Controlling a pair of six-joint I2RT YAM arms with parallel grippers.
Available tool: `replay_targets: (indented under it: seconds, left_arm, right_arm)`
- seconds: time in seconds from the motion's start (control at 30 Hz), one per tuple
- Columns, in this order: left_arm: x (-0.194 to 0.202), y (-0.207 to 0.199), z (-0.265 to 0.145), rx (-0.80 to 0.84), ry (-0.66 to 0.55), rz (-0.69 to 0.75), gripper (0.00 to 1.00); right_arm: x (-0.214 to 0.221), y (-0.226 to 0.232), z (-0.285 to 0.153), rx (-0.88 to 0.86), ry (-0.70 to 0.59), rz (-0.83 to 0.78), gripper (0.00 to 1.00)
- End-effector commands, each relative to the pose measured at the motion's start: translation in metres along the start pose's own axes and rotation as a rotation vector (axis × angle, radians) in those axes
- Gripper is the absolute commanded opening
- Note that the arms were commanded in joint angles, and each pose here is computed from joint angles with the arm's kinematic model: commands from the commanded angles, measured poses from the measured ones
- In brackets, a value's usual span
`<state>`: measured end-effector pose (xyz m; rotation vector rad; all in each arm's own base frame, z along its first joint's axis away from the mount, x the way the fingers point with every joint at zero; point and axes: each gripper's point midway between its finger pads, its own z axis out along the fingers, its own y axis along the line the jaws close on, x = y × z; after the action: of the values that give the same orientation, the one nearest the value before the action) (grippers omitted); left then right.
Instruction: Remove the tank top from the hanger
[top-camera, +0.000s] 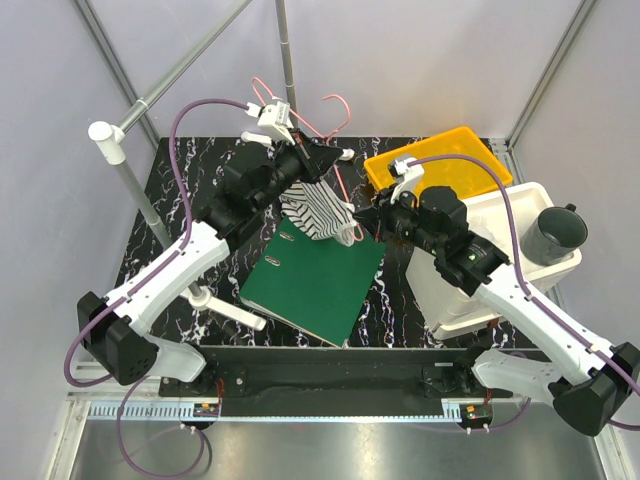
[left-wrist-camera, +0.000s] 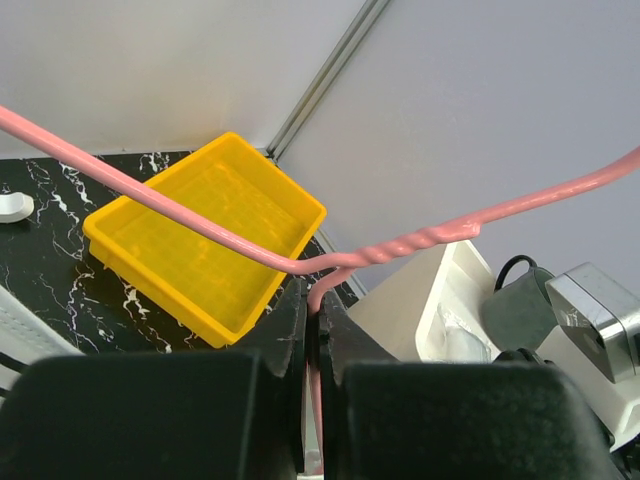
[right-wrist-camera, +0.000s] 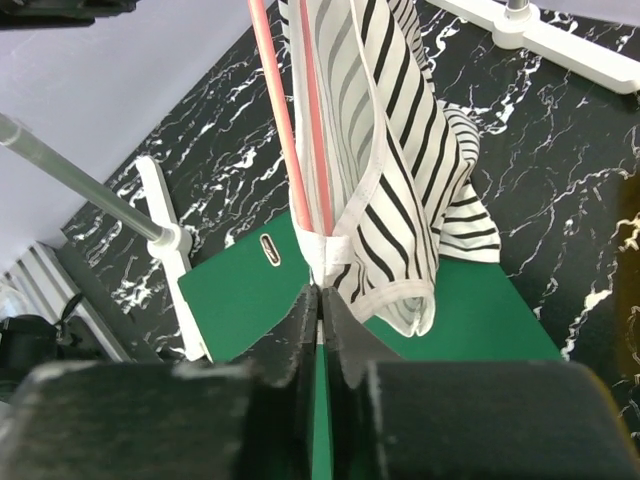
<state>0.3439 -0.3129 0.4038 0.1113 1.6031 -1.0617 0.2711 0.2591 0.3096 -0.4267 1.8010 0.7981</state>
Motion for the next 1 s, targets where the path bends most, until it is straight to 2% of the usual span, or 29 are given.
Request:
replay_targets:
  seconds: [0.0, 0.07, 0.33, 0.53, 0.67, 0.8, 0.83, 0.87, 0.97]
  left_arm:
    - [-0.034, -0.027, -0.01, 0.086, -0.106, 0.042, 0.0]
    - [-0.033, -0.027, -0.01, 0.086, -0.104, 0.042, 0.0]
    - [-0.037, -0.019, -0.008, 0.045, -0.116, 0.089, 0.0]
    - [-0.045, -0.014, -0.019, 0.004, -0.146, 0.106, 0.0]
    - [-0.047, -0.028, -0.026, 0.069, -0.166, 0.057, 0.0]
    - [-0.045, -0.045, -0.028, 0.148, -0.154, 0.057, 0.0]
    - [-0.046, -0.045, -0.028, 0.147, -0.153, 0.062, 0.0]
    - [-0.045, -0.045, -0.028, 0.147, -0.149, 0.067, 0.0]
    - [-0.045, -0.043, -0.027, 0.139, -0.146, 0.075, 0.0]
  right_arm:
    - [-0.023, 0.001, 0.0, 0.011, -0.068, -0.01, 0.05]
    - [-0.023, 0.001, -0.001, 0.013, -0.07, -0.012, 0.0]
    - [-0.013, 0.004, -0.018, -0.006, -0.064, 0.006, 0.0]
    - [0.036, 0.013, -0.043, -0.08, 0.024, 0.093, 0.0]
    - [0.065, 0.007, -0.051, -0.07, 0.064, 0.136, 0.0]
    - [0.047, 0.011, -0.057, -0.077, 0.017, 0.128, 0.01]
    - [0.04, 0.014, -0.057, -0.085, 0.005, 0.122, 0.1]
    - [0.022, 0.021, -0.06, -0.103, -0.028, 0.101, 0.36]
    - [-0.005, 0.026, -0.052, -0.109, -0.053, 0.06, 0.48]
